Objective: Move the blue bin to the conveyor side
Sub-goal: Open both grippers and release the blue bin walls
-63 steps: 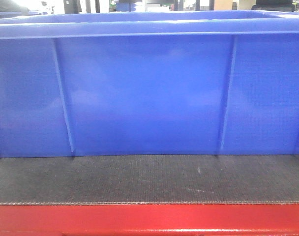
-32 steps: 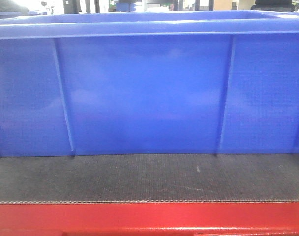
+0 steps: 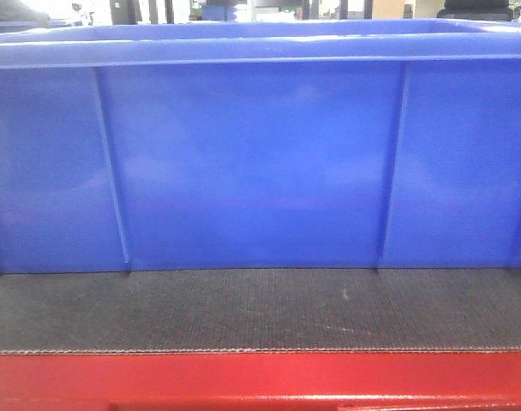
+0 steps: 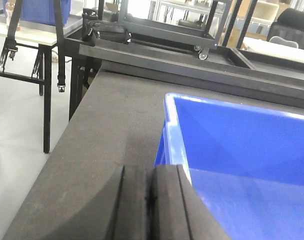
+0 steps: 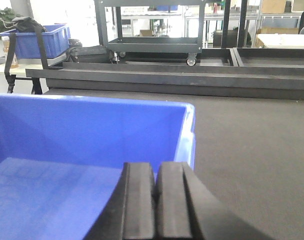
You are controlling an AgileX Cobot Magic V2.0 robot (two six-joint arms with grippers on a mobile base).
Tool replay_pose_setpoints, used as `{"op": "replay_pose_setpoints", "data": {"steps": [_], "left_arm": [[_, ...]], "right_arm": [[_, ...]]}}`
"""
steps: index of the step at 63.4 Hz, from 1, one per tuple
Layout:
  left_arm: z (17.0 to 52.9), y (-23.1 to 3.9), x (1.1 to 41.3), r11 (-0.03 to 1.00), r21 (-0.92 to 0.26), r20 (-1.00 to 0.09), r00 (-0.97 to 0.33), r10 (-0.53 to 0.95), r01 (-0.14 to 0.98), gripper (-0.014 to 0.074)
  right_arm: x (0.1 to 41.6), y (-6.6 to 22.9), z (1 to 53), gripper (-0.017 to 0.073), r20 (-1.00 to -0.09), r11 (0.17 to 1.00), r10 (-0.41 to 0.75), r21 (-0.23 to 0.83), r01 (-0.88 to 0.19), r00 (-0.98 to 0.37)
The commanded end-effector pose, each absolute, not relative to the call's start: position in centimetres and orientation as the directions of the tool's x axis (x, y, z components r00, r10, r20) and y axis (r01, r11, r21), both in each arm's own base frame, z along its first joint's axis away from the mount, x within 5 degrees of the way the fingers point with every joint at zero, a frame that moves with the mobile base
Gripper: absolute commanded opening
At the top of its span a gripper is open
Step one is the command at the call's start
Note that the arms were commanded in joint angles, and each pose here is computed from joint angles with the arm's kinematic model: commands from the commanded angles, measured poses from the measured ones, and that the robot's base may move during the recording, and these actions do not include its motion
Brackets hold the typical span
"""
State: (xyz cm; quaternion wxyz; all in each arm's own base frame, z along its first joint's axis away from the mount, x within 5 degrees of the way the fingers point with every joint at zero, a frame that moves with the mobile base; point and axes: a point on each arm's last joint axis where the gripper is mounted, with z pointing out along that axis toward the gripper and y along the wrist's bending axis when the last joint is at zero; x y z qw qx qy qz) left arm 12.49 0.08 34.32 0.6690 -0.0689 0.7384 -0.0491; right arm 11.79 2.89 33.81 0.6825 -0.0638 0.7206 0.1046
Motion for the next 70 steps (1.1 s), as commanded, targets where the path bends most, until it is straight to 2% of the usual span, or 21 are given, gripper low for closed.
{"op": "replay_pose_setpoints", "data": {"steps": [1,9,21,37,70], "left_arm": [[33.3,0.0,11.0,0.987,-0.162,-0.986,-0.039,-0.163,-0.016,0.0003],[31.4,0.1,9.0,0.991,-0.136,-0.991,-0.010,-0.136,-0.013,0.0003],[29.2,0.4,6.4,0.999,-0.027,-0.998,0.061,-0.025,-0.029,0.0003],[28.6,0.9,4.0,0.996,-0.039,-0.995,0.095,-0.032,-0.075,0.0003],[28.5,0.9,3.9,0.996,-0.041,-0.995,0.092,-0.033,-0.080,0.0003]], "right_arm": [[10.0,2.5,32.5,-0.0089,-0.998,0.970,0.054,0.055,-0.238,-0.012],[8.0,2.0,30.6,-0.0089,-0.998,0.969,0.061,0.055,-0.239,0.017],[5.8,1.4,28.8,-0.0089,-0.996,0.969,0.071,0.055,-0.241,0.057],[4.1,1.0,29.0,-0.0089,-0.988,0.968,0.087,0.055,-0.244,0.124],[3.9,0.9,29.1,-0.0089,-0.987,0.968,0.090,0.055,-0.245,0.134]]}}
